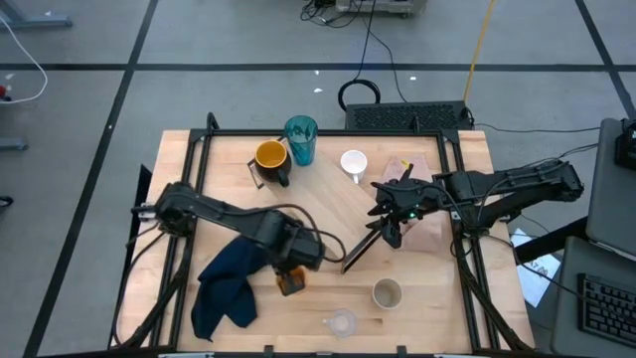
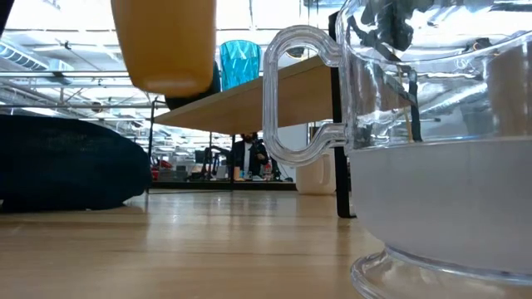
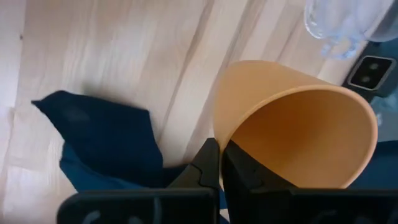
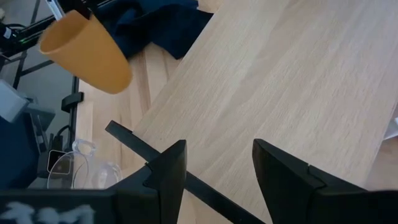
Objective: Stack small to large cups/mugs on shelf
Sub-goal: Move the yellow cup to the bottom of the table, then put the white mug on the shelf
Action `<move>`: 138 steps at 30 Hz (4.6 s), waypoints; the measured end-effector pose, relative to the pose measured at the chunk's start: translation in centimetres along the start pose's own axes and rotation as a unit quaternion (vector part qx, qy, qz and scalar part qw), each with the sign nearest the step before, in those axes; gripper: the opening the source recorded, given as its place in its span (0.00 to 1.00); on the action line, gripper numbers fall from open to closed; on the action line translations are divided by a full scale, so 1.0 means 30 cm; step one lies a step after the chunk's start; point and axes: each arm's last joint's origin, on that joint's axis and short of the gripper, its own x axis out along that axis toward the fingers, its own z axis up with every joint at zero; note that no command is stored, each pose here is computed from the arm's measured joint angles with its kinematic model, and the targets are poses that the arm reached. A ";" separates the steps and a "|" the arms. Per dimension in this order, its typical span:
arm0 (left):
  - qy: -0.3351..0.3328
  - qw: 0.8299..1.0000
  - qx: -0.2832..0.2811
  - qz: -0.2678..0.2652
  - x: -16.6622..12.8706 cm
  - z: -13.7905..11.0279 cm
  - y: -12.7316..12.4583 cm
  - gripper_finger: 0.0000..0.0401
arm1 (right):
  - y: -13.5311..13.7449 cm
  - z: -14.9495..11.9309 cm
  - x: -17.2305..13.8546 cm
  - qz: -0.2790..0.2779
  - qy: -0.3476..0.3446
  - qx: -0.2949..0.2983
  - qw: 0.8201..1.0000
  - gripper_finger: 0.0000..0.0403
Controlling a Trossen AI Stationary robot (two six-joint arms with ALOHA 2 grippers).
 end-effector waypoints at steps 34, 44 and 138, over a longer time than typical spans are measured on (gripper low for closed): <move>0.066 0.997 0.000 0.041 0.271 0.028 0.102 0.00 | -0.002 -0.003 -0.136 0.039 -0.053 0.019 0.998 0.43; 0.055 0.998 0.007 0.023 0.280 0.037 0.095 0.02 | -0.002 -0.003 -0.136 0.039 -0.053 0.020 0.998 0.43; -0.385 0.881 -0.078 -0.262 -0.377 -0.128 0.139 0.40 | -0.555 0.166 0.294 -0.132 0.265 -0.345 0.891 0.43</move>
